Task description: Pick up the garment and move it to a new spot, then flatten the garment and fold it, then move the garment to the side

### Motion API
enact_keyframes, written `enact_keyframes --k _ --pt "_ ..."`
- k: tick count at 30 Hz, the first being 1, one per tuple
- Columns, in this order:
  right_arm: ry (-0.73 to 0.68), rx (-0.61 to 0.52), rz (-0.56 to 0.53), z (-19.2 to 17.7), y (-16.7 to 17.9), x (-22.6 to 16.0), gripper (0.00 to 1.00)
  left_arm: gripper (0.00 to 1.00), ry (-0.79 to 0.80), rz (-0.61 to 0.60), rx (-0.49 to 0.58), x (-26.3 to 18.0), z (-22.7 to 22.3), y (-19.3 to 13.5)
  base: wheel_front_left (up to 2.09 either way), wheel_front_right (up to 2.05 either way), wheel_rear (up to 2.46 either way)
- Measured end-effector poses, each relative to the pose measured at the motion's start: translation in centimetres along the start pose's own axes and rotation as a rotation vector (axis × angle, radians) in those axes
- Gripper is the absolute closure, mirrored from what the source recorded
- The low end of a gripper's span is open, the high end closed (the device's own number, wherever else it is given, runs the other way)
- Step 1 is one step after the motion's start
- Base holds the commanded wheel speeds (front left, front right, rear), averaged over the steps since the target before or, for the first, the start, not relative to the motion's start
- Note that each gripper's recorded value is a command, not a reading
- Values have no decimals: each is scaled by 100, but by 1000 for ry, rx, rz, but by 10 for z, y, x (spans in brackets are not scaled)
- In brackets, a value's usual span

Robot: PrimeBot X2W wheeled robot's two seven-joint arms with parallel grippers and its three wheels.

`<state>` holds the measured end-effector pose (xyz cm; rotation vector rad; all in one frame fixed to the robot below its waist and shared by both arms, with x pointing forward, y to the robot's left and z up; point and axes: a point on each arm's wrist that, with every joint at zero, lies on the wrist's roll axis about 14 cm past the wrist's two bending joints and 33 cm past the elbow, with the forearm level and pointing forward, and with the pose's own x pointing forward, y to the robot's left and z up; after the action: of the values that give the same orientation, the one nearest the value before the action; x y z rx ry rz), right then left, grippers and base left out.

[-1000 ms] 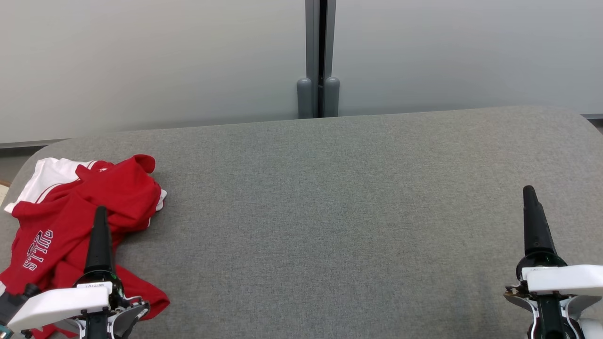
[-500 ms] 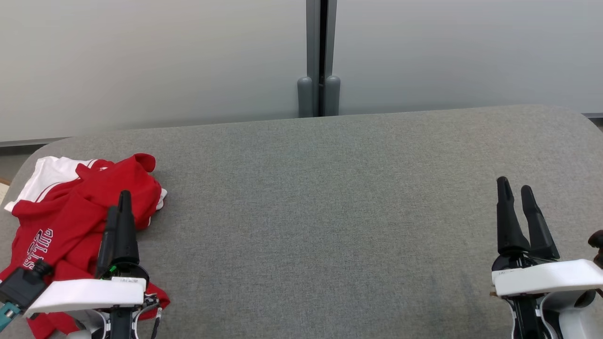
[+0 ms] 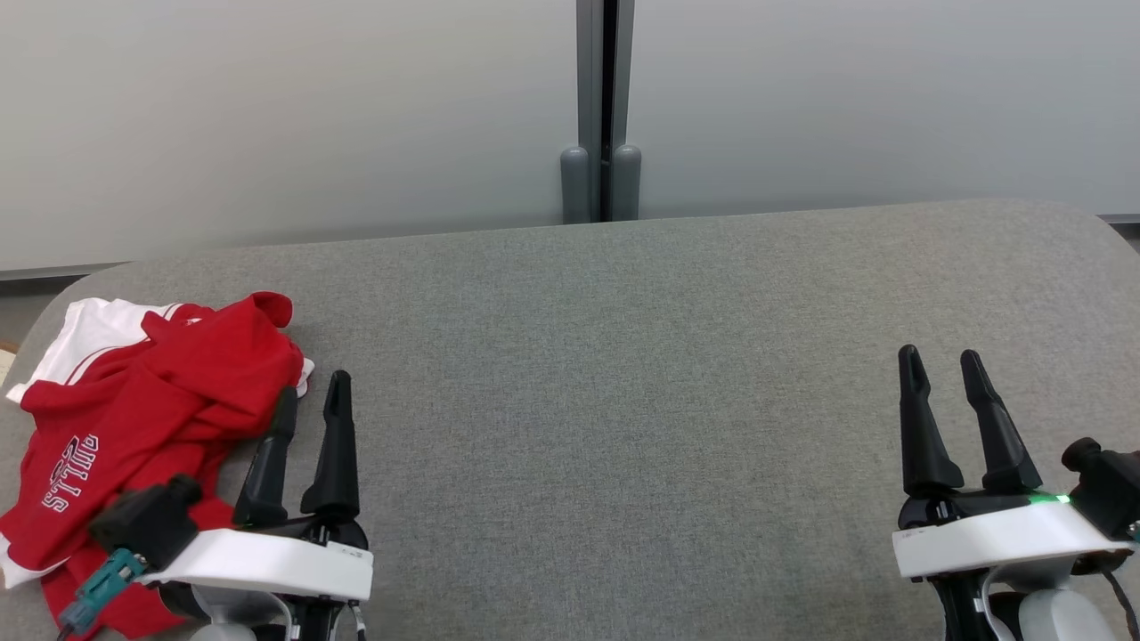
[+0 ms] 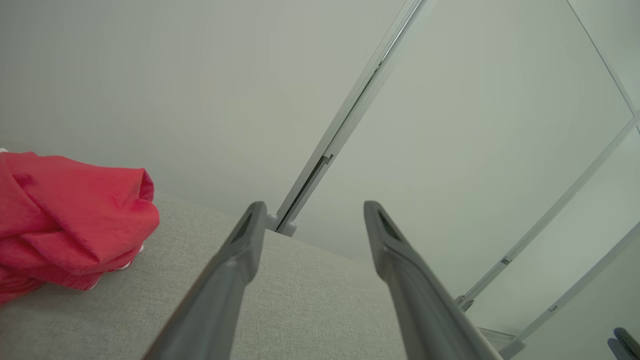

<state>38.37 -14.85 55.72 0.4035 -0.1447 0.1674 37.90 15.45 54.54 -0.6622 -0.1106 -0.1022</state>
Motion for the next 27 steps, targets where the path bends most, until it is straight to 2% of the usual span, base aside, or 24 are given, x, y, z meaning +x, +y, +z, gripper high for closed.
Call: enact_keyframes --k 12,18,23,27 --pt "78 -148 -7 -27 -6 -9 0 0 78 6 244 -6 -29 -2 0 0 0" --pt "77 -206 8 -28 -4 -9 0 0 90 0 351 -8 -36 -4 0 0 0" --pt "69 -251 30 -28 2 -7 0 0 82 -2 415 -8 -35 -5 0 0 0" --pt "60 -252 47 -27 7 -6 0 0 67 -2 428 -8 -32 -6 0 0 0"
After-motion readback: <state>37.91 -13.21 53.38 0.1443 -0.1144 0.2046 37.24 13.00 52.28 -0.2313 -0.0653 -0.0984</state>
